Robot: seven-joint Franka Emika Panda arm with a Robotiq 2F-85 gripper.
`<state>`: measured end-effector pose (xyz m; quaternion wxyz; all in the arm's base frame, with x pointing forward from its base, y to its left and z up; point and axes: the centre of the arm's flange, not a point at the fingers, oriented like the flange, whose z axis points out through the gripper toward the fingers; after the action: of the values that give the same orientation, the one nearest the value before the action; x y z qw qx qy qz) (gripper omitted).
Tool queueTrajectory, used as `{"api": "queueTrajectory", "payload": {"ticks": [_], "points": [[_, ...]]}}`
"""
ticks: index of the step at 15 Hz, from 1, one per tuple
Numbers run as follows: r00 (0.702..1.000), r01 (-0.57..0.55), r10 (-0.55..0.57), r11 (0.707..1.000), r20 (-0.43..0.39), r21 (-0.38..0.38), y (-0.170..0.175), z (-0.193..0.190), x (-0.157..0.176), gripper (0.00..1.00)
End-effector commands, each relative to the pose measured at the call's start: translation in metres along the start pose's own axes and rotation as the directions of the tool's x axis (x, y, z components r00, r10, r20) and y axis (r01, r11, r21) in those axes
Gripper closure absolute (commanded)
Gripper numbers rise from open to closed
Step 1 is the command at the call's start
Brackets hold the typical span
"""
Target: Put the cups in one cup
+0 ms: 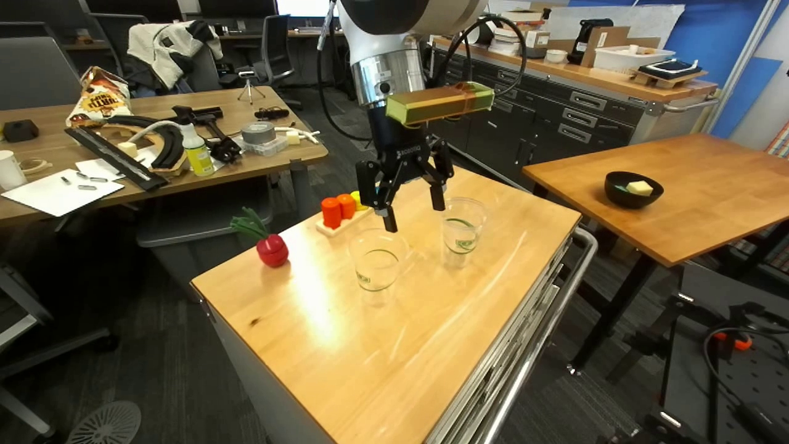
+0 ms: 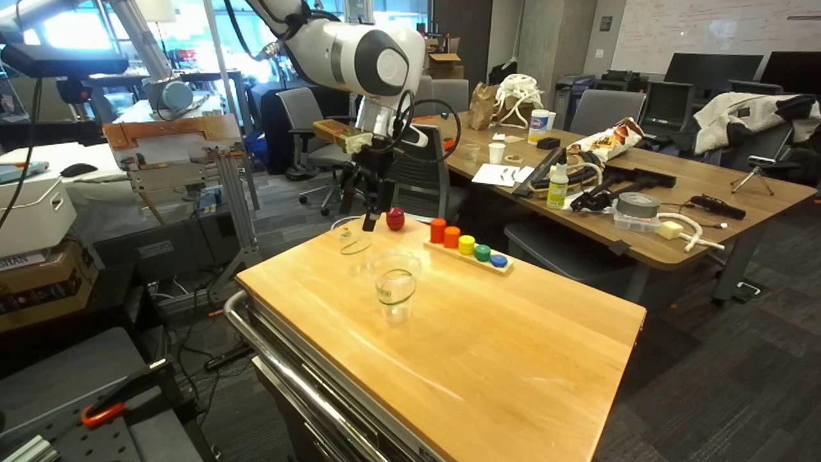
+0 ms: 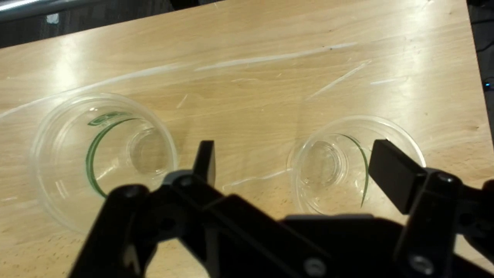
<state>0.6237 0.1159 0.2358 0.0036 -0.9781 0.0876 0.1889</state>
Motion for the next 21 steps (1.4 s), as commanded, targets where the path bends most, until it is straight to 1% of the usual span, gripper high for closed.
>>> {"api": "queueTrajectory", "payload": {"ticks": [1, 5, 10, 15, 16, 17, 20, 21], "points": [[0.998, 0.039, -0.040, 0.999, 0.045, 0.022, -0.002, 0.010, 0.017, 0.00], [0.998, 0.042, -0.043, 0.999, 0.039, 0.030, -0.006, 0.024, 0.025, 0.00], [0.999, 0.030, -0.033, 0.997, 0.040, 0.070, -0.009, 0.026, 0.034, 0.00], [0.998, 0.018, -0.021, 0.998, 0.052, 0.067, -0.001, 0.040, 0.042, 0.00], [0.998, 0.013, -0.017, 0.998, 0.061, 0.067, 0.001, 0.045, 0.044, 0.25], [0.998, 0.011, -0.016, 0.998, 0.068, 0.069, 0.002, 0.048, 0.046, 0.25], [0.997, 0.010, -0.015, 0.998, 0.076, 0.069, 0.000, 0.058, 0.052, 0.51], [0.997, 0.009, -0.015, 0.997, 0.076, 0.070, -0.003, 0.058, 0.054, 0.58]]}}
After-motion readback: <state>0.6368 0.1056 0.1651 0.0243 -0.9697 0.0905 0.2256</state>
